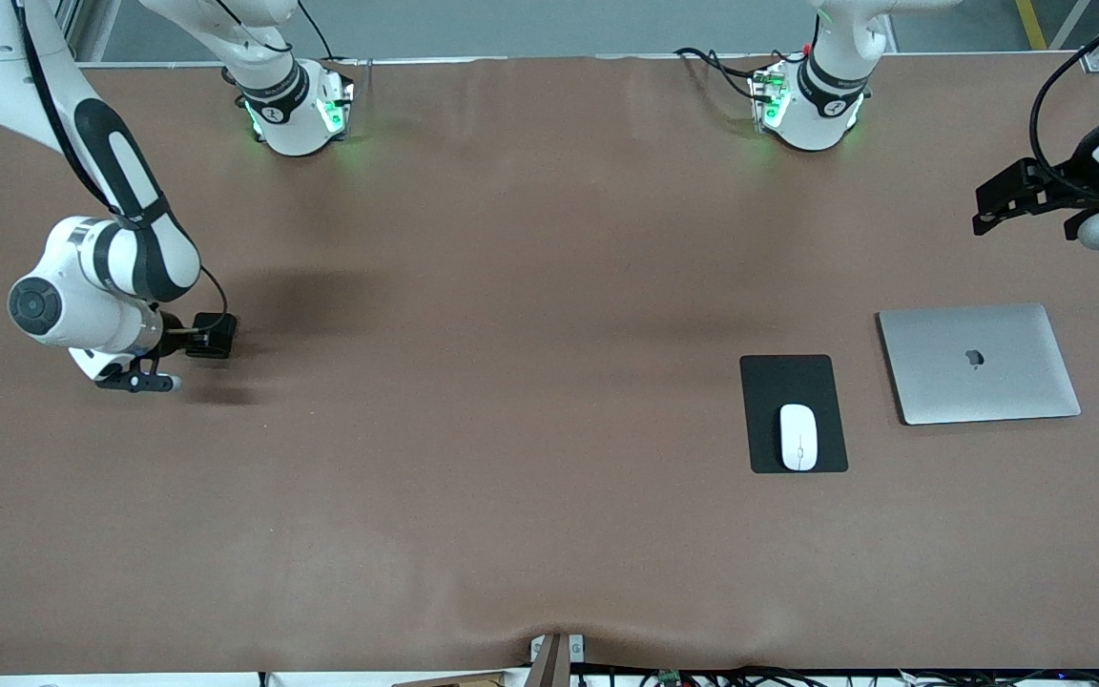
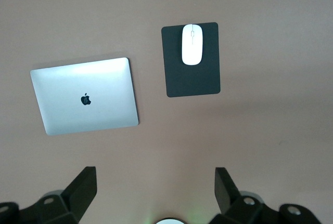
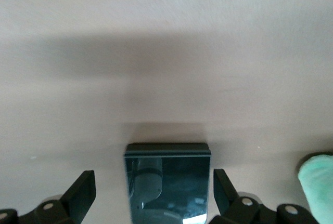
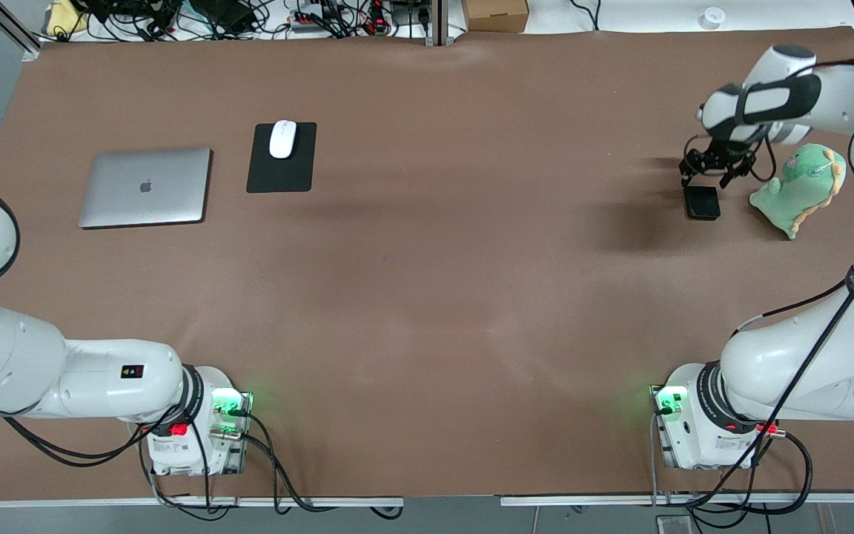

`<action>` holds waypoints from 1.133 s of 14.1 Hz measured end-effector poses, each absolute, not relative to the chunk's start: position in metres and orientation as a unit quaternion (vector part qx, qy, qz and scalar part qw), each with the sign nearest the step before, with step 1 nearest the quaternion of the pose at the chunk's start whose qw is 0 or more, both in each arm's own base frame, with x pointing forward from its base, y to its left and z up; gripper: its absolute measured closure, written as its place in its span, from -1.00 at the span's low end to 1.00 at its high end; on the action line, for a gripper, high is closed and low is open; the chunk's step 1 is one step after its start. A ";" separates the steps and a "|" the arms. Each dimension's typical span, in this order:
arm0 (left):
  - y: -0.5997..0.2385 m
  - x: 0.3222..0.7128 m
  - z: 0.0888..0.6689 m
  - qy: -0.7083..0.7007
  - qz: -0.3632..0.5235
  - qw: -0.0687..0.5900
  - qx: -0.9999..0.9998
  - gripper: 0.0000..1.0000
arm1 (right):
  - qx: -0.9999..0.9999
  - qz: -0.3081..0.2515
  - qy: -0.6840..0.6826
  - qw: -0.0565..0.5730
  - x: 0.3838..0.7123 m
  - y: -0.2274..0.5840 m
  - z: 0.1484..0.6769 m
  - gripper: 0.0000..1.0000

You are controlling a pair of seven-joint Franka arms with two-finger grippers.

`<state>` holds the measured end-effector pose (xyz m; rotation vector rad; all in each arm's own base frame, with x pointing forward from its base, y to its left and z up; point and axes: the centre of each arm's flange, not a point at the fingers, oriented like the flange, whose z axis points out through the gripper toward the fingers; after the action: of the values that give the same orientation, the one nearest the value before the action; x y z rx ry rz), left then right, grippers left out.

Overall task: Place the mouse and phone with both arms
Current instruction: 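Set the black phone beside the plush toy and open the right gripper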

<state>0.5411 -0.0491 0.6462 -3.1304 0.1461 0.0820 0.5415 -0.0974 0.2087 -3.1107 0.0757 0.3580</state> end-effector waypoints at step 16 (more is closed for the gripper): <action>-0.036 0.545 0.642 0.034 0.029 0.004 -0.999 -1.00 | -0.989 0.104 -0.076 0.066 0.642 -0.003 0.515 -1.00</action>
<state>0.5450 -0.0355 0.6421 -3.1307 0.1058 0.0918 0.6419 -0.0028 0.5147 -2.9852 -0.2303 0.3133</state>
